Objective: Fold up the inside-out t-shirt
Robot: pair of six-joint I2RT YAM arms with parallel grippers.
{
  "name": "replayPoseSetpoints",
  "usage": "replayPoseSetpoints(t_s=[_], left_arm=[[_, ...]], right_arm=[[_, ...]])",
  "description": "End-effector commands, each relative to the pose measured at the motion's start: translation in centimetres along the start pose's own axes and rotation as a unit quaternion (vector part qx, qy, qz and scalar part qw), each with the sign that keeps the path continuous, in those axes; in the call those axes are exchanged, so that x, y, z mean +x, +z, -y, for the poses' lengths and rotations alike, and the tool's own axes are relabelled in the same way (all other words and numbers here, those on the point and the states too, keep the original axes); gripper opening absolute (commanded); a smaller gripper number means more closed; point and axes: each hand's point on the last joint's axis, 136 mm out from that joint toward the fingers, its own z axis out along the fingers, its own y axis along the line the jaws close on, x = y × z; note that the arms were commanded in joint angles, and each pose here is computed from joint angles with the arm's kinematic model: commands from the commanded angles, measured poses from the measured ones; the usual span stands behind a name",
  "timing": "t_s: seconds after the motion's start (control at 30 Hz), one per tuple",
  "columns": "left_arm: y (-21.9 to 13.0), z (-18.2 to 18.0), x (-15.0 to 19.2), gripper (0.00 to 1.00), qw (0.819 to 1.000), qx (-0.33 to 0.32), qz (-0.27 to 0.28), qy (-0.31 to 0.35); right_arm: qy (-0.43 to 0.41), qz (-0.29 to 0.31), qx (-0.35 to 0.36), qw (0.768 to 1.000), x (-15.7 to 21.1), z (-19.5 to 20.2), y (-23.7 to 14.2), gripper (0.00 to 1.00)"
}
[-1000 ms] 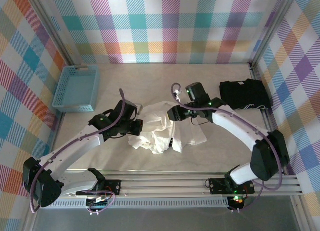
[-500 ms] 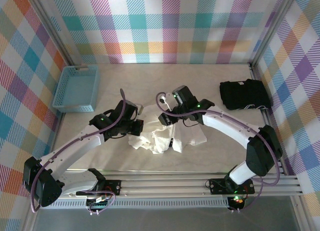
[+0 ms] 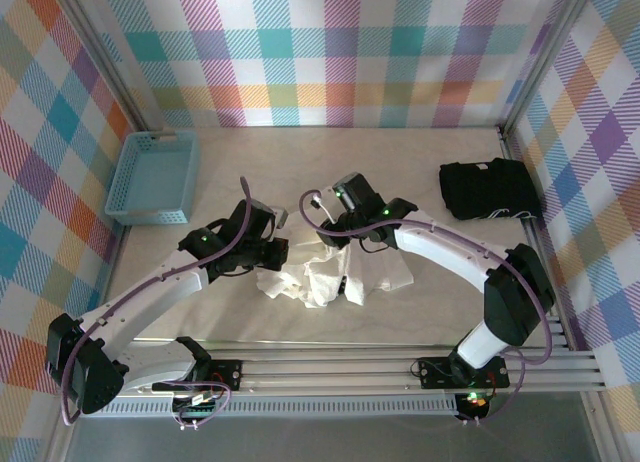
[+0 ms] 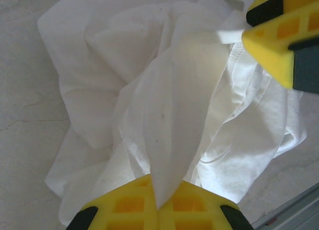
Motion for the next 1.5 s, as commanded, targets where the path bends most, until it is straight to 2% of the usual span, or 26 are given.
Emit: replayPoseSetpoints(t_s=[0.0,0.1,0.3,0.43,0.63,0.73,0.83,1.0,1.13,1.37,1.47], left_arm=[[-0.2,-0.3,0.1,0.00,1.000,0.000,0.008,-0.003],[-0.2,-0.3,0.0,0.00,1.000,-0.001,0.011,-0.005],[0.3,0.2,-0.9,0.00,0.999,0.016,0.038,-0.001],[1.1,1.4,-1.8,0.00,0.996,0.052,0.069,0.025],[2.9,1.1,-1.8,0.01,0.994,0.051,0.084,0.055],[2.8,1.6,-2.8,0.06,0.990,0.059,0.111,0.067],[2.6,1.4,-3.0,0.17,0.987,0.055,0.129,0.078],[2.3,1.1,-2.2,0.34,0.981,0.062,0.154,0.096],[2.1,0.7,-1.5,0.42,0.977,0.053,0.174,0.114],[4.0,-0.4,-0.4,0.49,0.980,-0.003,0.126,0.154],[5.1,-0.4,0.1,0.51,0.975,-0.028,0.103,0.193]], right_arm=[[-0.011,0.035,0.011,0.999,-1.9,-0.1,-1.6,0.09],[-0.008,0.037,0.021,0.999,-1.9,0.2,-2.3,0.00],[0.035,0.025,0.045,0.998,-2.4,1.9,-4.2,0.00],[0.102,0.020,0.020,0.994,-2.5,3.6,-4.5,0.00],[0.188,0.030,-0.041,0.981,-3.1,5.6,-4.6,0.00],[0.199,0.024,-0.055,0.978,-2.9,6.1,-4.3,0.00],[0.203,0.020,-0.059,0.977,-2.7,6.1,-4.1,0.00],[0.205,0.015,-0.059,0.977,-2.3,6.2,-3.9,0.00],[0.204,0.013,-0.059,0.977,-2.2,6.1,-3.8,0.00],[0.204,0.014,-0.060,0.977,-2.3,6.2,-3.6,0.00],[0.202,0.014,-0.060,0.978,-2.4,6.2,-3.6,0.00]])
